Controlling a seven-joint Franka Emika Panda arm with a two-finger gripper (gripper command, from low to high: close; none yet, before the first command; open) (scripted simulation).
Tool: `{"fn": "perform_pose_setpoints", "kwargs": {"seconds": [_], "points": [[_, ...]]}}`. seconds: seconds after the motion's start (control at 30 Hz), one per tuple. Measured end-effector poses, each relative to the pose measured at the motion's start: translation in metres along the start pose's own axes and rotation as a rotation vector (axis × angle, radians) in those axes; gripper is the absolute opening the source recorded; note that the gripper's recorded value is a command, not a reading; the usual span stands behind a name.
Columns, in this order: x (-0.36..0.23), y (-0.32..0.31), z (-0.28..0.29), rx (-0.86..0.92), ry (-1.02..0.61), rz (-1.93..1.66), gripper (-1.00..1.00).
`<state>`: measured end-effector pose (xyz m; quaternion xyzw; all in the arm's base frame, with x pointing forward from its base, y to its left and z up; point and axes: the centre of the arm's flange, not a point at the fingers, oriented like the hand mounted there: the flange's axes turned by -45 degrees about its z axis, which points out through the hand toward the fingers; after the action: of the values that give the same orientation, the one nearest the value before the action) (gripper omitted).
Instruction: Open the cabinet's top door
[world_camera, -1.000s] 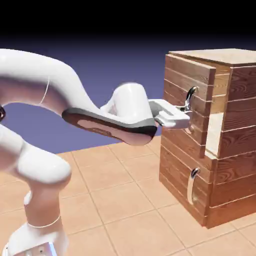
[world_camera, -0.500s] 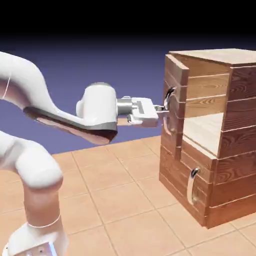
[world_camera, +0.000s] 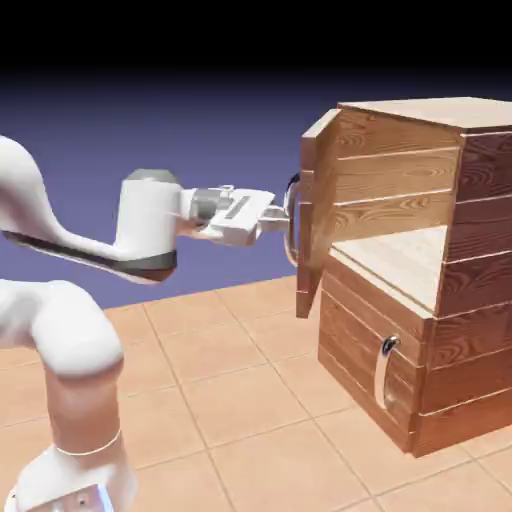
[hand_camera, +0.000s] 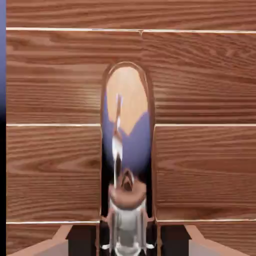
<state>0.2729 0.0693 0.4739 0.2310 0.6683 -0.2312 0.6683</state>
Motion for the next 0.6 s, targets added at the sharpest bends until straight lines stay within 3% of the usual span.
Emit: {"fn": "perform_pose_setpoints", "kwargs": {"seconds": [0.6], "points": [[0.0,0.09,-0.109,0.443,0.0,0.001,-1.0]]}}
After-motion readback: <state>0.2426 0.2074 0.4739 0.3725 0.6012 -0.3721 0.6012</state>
